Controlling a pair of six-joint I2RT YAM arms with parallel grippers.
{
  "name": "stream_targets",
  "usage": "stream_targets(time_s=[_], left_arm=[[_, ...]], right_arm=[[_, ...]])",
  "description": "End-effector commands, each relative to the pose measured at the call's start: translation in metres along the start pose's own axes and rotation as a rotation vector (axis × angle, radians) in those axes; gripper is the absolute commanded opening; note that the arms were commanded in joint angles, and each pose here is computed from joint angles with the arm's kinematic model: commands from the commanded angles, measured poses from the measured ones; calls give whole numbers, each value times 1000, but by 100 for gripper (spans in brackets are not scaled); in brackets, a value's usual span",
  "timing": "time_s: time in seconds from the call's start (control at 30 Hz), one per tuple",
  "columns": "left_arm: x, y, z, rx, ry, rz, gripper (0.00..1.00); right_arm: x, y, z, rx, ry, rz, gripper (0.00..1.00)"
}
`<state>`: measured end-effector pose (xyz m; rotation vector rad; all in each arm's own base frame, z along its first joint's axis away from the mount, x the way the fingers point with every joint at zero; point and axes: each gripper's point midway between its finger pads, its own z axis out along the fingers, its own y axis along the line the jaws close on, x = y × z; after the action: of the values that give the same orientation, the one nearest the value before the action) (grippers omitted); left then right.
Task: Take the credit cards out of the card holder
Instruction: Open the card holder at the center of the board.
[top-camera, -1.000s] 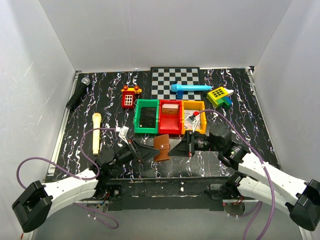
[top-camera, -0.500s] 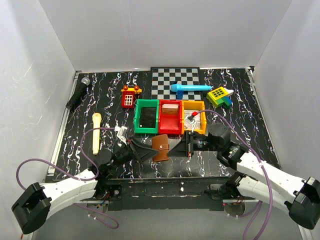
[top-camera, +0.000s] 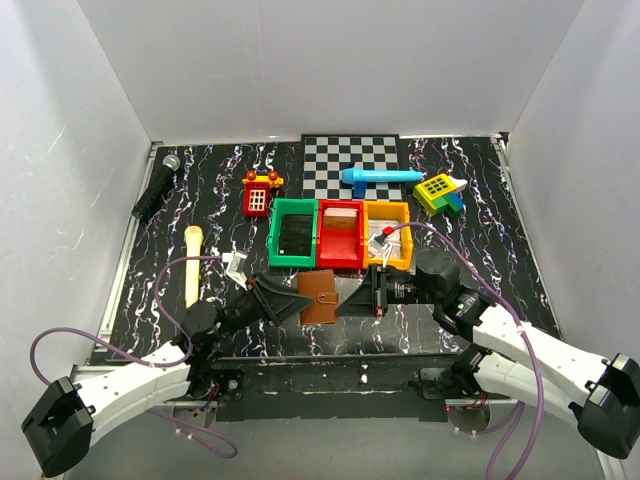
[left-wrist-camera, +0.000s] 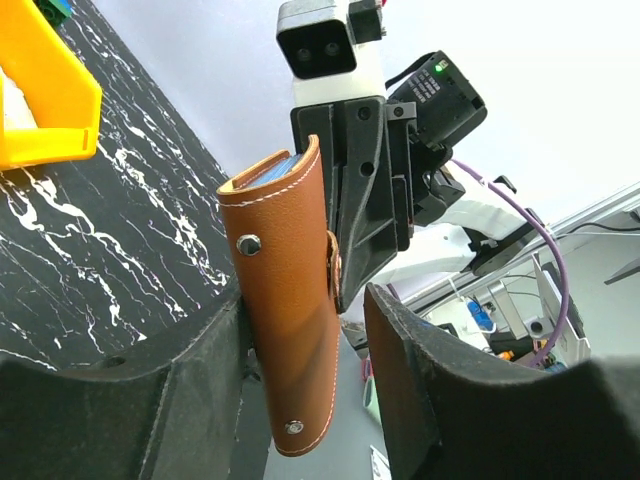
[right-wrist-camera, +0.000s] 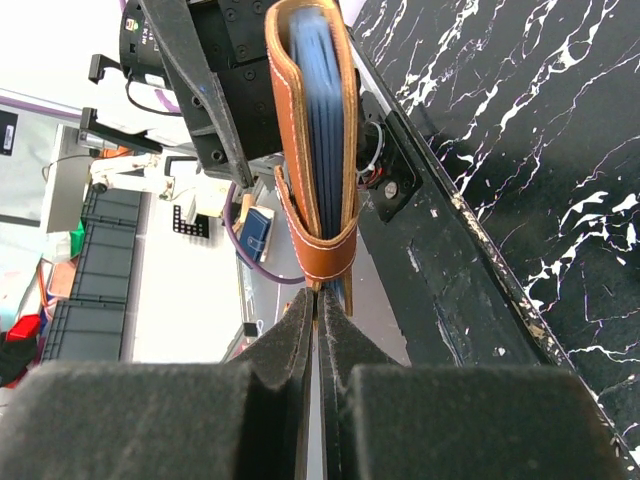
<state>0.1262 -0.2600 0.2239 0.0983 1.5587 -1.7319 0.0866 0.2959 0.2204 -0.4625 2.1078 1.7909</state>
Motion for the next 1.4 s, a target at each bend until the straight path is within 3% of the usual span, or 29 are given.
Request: stream_targets(time_s=[0.0,0.43,0.5,0.57,0.6,0.7,0.8,0.97,1.13,1.37], left_arm=[[-4,-11,1,37,-3,26,45],[-5,-15,1,53,-5,33,26],[-5,-17,1,59,-1,37,17],[-5,-17,2,49,4,41,0],[-6,-16,4,32,11,42,0],[-8,-8,11,-55,48,63,0],[-14,5,18,-213,88,68,0],[-22,28,17,-480,118,77,0],[-26,28,28,-669,110,180,0],[-23,28,39,-839,109,231,0]], right_arm=[[-5,5,-1,-29,-24,-41,1],[-1,1,-2,-19,-14,-36,1],[-1,1,-2,-15,-11,-40,1],[-1,2,-3,-7,-5,-45,1],[-2,3,-3,4,-1,-50,1],[-9,5,-10,75,-10,-104,45],[-22,7,-26,204,-45,-171,62],[-42,9,-55,470,-84,-296,63],[-59,-12,-75,839,-127,-330,59],[-78,-16,-73,1046,-207,-365,59]])
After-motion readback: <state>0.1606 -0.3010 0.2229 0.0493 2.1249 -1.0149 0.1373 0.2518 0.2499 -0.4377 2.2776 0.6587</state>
